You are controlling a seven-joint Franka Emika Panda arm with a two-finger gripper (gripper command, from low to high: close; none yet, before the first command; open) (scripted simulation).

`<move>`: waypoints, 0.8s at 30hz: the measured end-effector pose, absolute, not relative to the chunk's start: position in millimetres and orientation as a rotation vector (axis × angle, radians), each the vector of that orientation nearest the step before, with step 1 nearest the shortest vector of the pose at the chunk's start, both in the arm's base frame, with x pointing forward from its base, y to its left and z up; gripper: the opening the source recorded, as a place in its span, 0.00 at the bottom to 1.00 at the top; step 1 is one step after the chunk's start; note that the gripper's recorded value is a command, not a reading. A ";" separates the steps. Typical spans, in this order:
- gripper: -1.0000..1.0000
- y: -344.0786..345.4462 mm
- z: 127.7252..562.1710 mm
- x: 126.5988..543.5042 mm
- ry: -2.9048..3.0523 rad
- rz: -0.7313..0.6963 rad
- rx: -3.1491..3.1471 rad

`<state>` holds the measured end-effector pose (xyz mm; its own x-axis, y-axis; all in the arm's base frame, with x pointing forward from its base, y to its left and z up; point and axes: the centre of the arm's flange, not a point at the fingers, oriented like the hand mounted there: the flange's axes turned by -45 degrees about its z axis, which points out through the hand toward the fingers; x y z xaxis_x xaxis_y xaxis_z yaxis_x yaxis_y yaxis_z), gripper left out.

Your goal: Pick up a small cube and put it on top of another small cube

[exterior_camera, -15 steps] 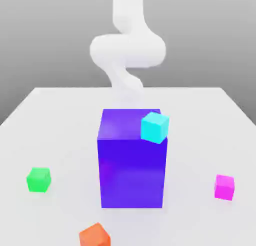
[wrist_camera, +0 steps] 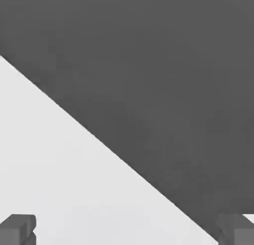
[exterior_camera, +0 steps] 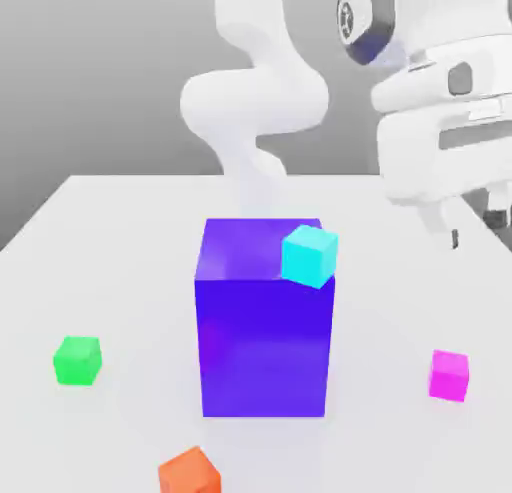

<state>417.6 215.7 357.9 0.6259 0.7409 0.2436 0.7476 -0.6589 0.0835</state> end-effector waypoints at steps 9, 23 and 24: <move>0.50 275.0 190.2 329.0 -1.854 -0.018 -2.535; 0.00 275.7 146.6 324.7 -1.876 0.001 -2.521; 0.00 275.8 156.6 324.8 -1.876 0.001 -2.521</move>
<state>324.8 275.8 156.6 0.2873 0.9578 -0.0011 0.9578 -0.2873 0.0004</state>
